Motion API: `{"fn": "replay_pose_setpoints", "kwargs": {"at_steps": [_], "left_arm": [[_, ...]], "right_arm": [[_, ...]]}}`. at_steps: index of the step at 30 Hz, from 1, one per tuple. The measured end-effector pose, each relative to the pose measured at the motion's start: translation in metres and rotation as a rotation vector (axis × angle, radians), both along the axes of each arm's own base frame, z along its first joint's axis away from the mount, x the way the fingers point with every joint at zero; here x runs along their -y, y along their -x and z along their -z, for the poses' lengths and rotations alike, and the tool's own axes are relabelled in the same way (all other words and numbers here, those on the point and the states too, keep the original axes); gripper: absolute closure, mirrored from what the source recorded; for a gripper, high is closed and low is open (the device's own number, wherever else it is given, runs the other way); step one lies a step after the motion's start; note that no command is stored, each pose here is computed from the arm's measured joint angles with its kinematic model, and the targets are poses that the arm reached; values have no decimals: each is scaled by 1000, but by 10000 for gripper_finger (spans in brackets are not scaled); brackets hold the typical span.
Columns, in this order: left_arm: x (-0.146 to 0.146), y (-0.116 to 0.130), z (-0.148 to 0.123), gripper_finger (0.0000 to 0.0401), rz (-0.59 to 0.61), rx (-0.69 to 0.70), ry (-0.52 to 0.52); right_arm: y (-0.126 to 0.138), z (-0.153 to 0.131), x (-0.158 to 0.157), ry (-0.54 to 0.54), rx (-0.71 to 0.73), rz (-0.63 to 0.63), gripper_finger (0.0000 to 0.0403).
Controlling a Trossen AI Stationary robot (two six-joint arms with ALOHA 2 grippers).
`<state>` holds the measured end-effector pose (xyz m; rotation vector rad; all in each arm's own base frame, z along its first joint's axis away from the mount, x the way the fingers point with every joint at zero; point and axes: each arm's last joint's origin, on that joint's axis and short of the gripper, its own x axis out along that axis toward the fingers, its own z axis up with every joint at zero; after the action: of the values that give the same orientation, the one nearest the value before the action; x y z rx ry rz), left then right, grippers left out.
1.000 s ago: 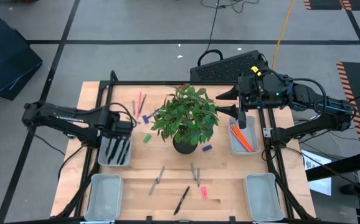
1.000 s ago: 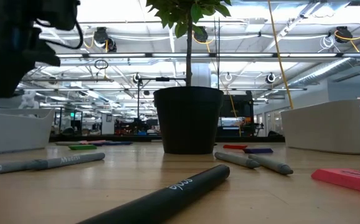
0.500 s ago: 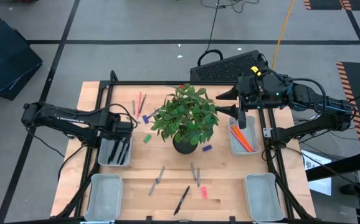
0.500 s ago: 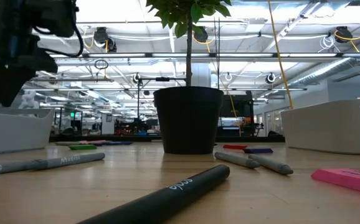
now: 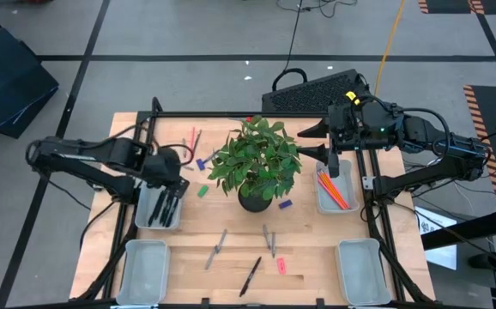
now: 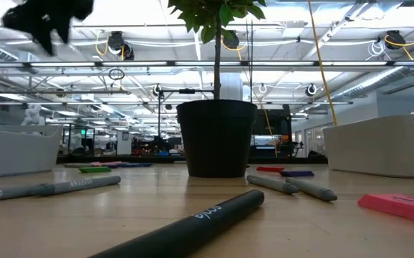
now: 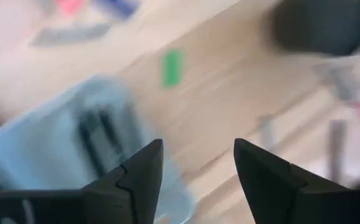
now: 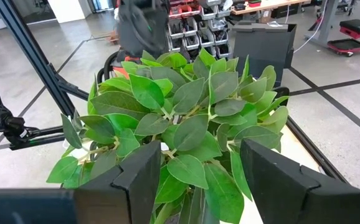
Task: Sort crayons/erasers/pens/pencils in bins
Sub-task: Put the gray crayon into the bottom left gray bin
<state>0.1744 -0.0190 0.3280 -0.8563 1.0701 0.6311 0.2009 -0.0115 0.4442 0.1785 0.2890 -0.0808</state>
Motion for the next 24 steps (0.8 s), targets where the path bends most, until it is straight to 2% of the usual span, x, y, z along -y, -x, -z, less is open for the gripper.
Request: {"fn": "replay_pose_setpoints", "kwargs": {"at_steps": [3,7,11,15,18,20,24], "left_arm": [[8,-10,-15,201,115,162,-71],[12,-18,-22,201,159,270,-144],[2,-27,-18,201,151,245,-268],[-18,-44,-8,201,198,169,-310],[-35,-59,4,201,335,121,-297],[-48,-69,10,201,432,111,-326],[-75,-90,19,201,632,183,-376]], "right_arm": [[0,0,0,0,0,0,190],[0,0,0,0,0,0,190],[0,0,0,0,0,0,190],[0,0,0,0,0,0,190],[0,0,0,0,0,0,190],[0,0,0,0,0,0,190],[0,0,0,0,0,0,190]]}}
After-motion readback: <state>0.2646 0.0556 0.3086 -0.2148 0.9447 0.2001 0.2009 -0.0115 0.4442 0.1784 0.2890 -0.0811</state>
